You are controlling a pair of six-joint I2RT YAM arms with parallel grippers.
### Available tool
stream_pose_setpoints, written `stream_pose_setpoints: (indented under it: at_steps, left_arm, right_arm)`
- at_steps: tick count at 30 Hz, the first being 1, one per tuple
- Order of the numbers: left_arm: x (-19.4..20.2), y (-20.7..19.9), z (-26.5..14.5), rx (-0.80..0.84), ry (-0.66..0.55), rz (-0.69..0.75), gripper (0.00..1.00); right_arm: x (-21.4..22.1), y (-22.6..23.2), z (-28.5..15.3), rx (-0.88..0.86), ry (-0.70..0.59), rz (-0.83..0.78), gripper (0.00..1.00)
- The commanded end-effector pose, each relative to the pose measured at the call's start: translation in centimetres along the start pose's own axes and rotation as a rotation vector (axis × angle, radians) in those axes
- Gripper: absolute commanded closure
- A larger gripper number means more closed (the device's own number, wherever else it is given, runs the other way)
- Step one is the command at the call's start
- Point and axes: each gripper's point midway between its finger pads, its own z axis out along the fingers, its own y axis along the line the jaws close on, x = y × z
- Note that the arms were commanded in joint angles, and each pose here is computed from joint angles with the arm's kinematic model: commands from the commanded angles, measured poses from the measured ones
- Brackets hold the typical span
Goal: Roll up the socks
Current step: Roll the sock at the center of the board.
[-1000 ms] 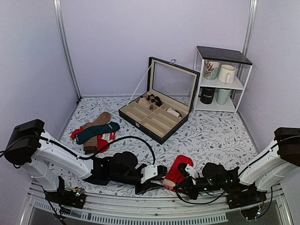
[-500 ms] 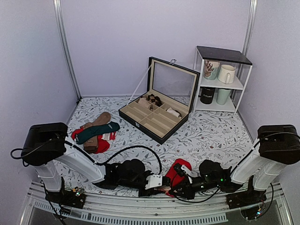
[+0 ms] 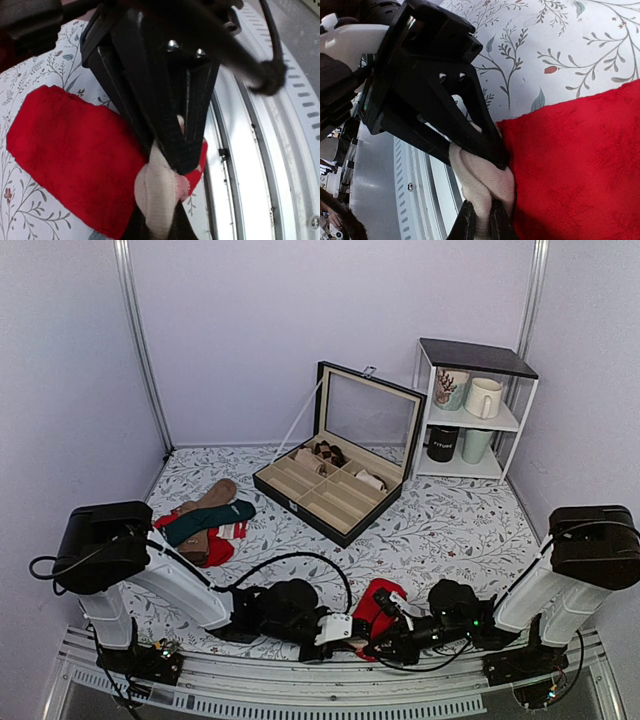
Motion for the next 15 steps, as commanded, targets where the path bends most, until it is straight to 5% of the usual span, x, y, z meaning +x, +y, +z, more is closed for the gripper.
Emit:
stream_pose_setpoints:
  at_steps: [1,6,10,15]
  left_arm:
    - [2.6,-1.6,0.1,0.072,0.128,-0.117,1.0]
    - [5.5,-1.5,-0.9,0.076,0.255,-0.303,1.0]
    - [8.1,-2.7,-1.2,0.14,0.337,-0.45,1.0]
    - [11.5,-3.7,-1.2,0.204,0.43,-0.588,1.0]
  right_arm:
    - [6.3,-4.0,-1.0,0.165,0.224,0.106,0.86]
    - [2.7,-3.7,-1.3,0.216,0.117,0.011,0.68]
    - [-2.4,-1.9,-3.7,0.217,-0.131,-0.142,0.59]
    - [-4.1,0.7,-4.9,0.248,-0.275,-0.503,0.53]
